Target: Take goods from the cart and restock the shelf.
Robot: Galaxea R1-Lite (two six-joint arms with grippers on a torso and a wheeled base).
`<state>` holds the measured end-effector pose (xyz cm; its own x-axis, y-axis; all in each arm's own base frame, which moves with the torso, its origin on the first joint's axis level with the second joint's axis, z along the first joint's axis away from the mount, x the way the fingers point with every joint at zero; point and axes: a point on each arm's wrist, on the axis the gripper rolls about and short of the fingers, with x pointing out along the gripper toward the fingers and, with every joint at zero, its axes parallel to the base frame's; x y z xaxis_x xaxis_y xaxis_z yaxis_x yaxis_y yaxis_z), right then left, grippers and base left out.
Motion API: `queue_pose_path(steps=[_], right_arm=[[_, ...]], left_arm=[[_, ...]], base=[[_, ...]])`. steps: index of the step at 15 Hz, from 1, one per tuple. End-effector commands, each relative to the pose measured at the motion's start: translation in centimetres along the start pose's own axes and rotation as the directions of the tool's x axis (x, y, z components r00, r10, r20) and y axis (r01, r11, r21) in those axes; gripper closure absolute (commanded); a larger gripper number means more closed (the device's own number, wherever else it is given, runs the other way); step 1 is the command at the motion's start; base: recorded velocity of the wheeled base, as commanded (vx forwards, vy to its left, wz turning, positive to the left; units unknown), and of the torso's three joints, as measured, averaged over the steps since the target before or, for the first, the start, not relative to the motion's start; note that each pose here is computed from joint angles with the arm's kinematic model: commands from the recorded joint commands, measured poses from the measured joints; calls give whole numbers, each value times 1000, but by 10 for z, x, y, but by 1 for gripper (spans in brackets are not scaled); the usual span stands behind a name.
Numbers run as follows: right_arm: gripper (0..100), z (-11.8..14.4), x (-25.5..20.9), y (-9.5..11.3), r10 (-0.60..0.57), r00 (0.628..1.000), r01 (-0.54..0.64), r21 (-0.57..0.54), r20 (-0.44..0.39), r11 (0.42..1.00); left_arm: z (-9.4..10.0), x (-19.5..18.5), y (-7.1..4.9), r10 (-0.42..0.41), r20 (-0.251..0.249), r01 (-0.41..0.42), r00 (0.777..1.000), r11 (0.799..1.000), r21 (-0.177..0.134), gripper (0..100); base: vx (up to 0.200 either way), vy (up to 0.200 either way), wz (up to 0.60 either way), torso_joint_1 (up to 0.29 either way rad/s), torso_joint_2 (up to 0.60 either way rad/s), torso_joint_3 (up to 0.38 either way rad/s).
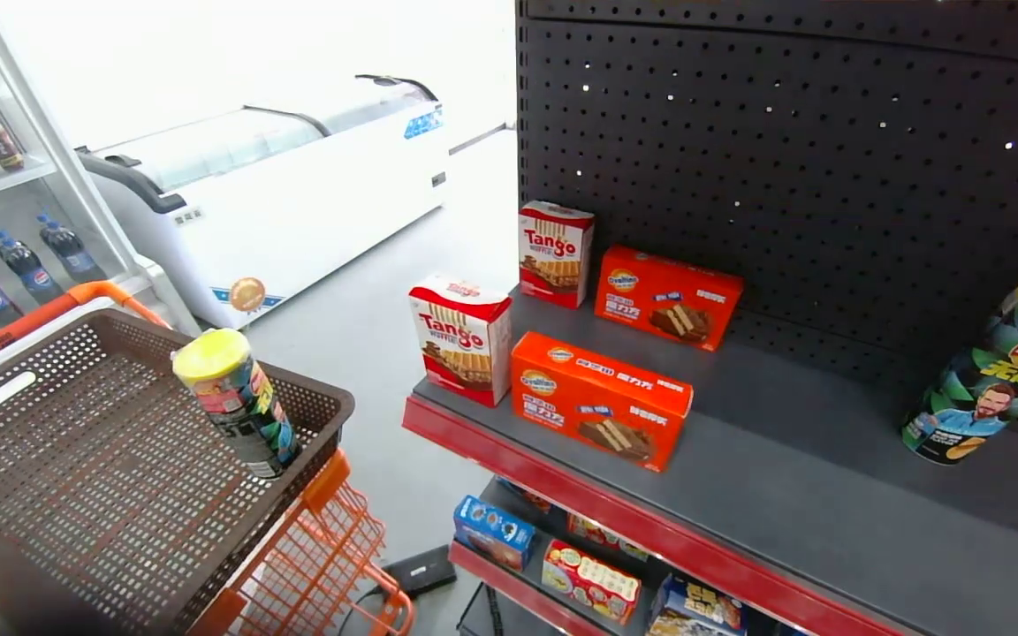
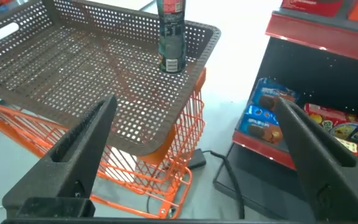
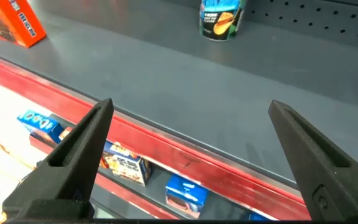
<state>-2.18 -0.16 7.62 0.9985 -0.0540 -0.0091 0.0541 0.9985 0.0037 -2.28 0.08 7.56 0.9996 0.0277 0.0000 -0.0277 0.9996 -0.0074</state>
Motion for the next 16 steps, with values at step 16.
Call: queue_pose_path(steps=[16], right_arm=[[0, 0, 0, 0, 0, 1000, 0, 0, 0, 1000]], left_arm=[[94, 136, 2, 101, -369, -105, 924, 994, 9, 0]], base=[[0, 0, 0, 0, 0, 0]])
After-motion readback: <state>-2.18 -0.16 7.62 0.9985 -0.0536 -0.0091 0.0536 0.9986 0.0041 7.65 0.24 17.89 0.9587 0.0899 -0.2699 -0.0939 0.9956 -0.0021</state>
